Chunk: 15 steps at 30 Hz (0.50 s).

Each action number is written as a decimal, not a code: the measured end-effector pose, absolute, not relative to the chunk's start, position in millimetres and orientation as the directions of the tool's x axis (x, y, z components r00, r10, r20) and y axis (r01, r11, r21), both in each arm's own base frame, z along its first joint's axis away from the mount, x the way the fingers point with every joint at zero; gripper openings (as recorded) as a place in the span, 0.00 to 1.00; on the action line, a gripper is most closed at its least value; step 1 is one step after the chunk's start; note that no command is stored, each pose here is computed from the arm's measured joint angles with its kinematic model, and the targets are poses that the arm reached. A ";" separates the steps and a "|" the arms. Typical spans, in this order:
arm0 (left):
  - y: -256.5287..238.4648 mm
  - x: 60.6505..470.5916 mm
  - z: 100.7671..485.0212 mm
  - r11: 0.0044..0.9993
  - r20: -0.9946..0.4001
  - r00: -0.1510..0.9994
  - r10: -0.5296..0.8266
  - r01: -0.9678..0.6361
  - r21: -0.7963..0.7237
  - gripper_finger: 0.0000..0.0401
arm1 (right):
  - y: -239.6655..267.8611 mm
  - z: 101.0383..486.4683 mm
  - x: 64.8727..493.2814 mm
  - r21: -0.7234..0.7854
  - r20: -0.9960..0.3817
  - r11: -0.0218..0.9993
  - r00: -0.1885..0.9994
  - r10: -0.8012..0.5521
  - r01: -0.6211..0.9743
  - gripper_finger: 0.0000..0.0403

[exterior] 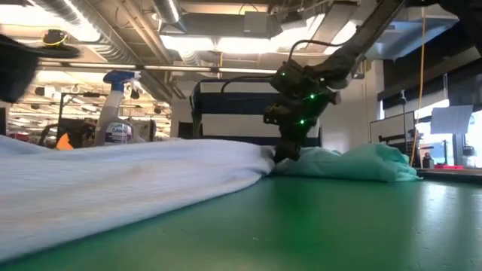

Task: Fold laundry
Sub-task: Fold the white polo shirt

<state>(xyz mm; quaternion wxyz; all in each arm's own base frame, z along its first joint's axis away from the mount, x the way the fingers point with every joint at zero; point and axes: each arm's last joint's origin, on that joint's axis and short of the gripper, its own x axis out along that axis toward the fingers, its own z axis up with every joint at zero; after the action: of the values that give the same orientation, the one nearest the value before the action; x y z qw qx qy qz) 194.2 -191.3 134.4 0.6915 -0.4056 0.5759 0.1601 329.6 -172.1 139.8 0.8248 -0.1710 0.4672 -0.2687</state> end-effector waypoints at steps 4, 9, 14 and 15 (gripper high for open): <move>-181.1 211.1 135.5 0.609 -0.901 0.353 -0.250 -0.666 -0.430 0.27 | -184.2 157.9 325.3 -0.487 -0.751 0.810 0.316 -0.579 0.327 0.31; -167.5 232.5 143.4 0.638 -0.877 0.396 -0.273 -0.608 -0.473 0.27 | -164.9 198.5 321.5 -0.191 -0.868 0.907 0.366 -0.335 0.375 0.31; -151.4 254.5 158.3 0.701 -0.864 0.376 -0.334 -0.514 -0.495 0.27 | -120.2 222.6 322.9 0.053 -0.882 0.946 0.460 -0.106 0.321 0.31; -148.2 257.4 161.4 0.714 -0.867 0.360 -0.344 -0.499 -0.491 0.27 | -109.2 225.8 325.5 0.073 -0.876 0.954 0.476 -0.078 0.291 0.31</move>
<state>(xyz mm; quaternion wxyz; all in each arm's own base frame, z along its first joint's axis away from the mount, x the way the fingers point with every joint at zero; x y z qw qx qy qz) 257.4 -148.2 161.4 0.7348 -0.3742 0.5633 0.0525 325.5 -109.2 225.8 0.8523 0.1065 0.5005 -0.1082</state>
